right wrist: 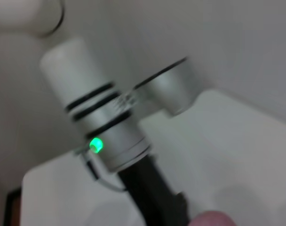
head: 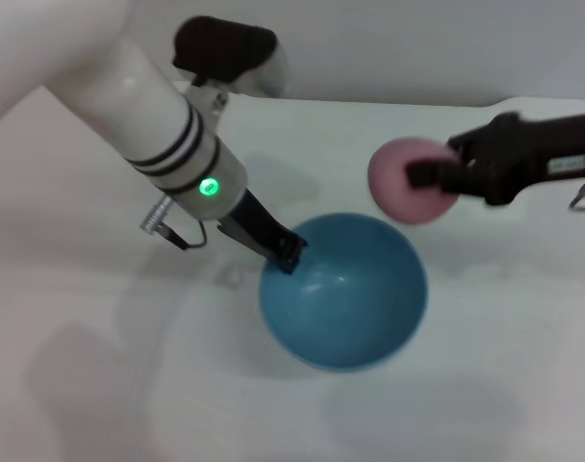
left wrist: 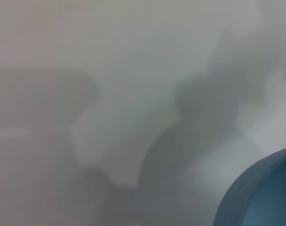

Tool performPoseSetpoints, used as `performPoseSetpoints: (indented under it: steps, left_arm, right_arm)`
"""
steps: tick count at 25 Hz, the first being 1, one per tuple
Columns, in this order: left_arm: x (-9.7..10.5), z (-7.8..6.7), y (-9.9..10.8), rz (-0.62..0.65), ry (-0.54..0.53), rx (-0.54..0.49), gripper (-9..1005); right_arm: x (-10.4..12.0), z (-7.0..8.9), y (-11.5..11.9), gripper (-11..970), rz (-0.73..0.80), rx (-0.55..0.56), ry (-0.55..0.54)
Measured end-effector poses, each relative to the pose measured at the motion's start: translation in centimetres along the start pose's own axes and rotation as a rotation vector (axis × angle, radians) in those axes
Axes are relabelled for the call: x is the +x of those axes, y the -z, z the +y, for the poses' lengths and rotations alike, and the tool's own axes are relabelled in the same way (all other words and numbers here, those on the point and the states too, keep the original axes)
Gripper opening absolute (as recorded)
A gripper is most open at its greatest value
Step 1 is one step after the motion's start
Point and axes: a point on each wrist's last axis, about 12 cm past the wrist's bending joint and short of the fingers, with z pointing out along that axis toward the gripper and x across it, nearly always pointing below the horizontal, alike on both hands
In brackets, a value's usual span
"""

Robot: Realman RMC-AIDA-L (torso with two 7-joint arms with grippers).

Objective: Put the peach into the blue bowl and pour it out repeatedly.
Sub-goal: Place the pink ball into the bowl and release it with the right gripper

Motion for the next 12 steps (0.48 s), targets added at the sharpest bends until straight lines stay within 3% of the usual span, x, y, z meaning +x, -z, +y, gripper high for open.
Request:
performPoseSetpoints:
  steps: [4,11,12]
  left_arm:
    - [-0.5,-1.2,-0.9,0.003,-0.019,0.01,-1]
    - [-0.8,-1.6,-0.8,-0.01,-0.018,0.031,0]
    - [-0.8,-1.6,-0.8,-0.012,-0.016,0.034,0]
  right_arm:
    - [0.8,1.2,-2.8,106,0.15,-0.072,0.059]
    - [1.8,1.7,-4.7,98,0.252,-0.074,0.104]
    - [1.9,1.7,-4.8,132,0.255,-0.073,0.105]
